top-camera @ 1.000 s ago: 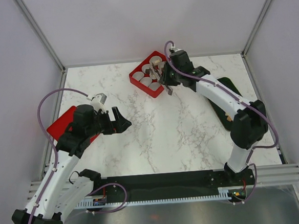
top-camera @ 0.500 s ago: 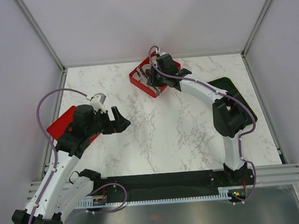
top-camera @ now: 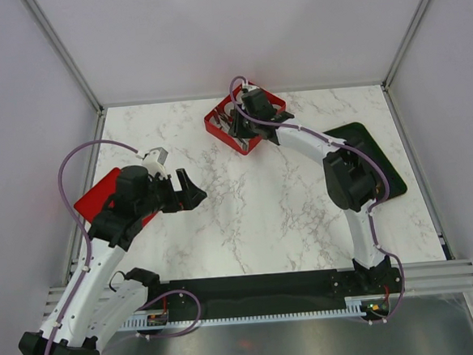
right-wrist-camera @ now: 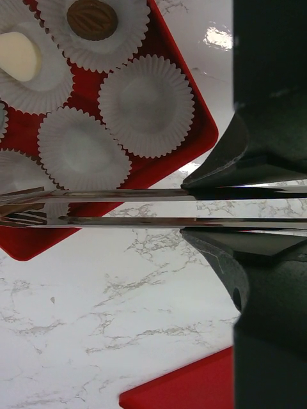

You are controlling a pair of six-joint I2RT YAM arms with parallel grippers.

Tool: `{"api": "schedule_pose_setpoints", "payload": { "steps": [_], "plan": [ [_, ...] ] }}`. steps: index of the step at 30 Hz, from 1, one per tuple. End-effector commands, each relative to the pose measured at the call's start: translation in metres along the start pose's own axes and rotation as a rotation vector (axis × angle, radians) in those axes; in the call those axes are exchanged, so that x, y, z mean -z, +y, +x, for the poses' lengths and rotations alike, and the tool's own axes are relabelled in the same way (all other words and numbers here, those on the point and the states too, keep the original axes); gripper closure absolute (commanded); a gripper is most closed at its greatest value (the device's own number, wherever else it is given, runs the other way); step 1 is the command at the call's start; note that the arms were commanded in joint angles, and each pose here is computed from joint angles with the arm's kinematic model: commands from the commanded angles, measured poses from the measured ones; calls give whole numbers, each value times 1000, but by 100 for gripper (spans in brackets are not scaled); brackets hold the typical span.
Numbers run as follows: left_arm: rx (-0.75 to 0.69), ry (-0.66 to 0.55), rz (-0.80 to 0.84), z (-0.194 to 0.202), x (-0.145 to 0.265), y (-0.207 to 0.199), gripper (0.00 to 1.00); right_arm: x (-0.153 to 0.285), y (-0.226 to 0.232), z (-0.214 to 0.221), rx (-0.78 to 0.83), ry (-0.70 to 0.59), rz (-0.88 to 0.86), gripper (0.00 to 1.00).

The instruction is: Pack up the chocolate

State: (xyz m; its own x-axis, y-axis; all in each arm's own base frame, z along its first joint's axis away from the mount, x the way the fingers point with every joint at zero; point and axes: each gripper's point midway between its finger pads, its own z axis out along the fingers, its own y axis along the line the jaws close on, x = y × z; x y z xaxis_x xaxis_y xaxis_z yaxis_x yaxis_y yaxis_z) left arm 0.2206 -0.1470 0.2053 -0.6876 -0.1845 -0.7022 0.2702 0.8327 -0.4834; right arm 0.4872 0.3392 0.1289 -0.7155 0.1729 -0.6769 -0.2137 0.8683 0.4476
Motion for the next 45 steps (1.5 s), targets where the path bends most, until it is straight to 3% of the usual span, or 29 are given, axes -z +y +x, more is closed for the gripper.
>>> {"api": "schedule_pose_setpoints", "payload": {
  "steps": [1,18,23,31,40,45],
  "plan": [
    [-46,-28,-2,-6,-1,1,0,4,22,-34,-5,-101,-53,63],
    [-45,-21,2,-5,-2,1,0,11,17,-36,24,-107,-28,55],
    [-45,-22,4,-5,-1,0,0,29,16,-54,66,-159,9,56],
    [-46,-21,9,-4,-1,0,0,118,2,-86,113,-240,111,57],
    [-43,-6,19,-2,-3,-1,0,221,-107,-24,16,-94,372,57],
    [-41,4,21,-1,-4,-2,0,286,-174,11,-126,-67,520,57]
  ]
}}
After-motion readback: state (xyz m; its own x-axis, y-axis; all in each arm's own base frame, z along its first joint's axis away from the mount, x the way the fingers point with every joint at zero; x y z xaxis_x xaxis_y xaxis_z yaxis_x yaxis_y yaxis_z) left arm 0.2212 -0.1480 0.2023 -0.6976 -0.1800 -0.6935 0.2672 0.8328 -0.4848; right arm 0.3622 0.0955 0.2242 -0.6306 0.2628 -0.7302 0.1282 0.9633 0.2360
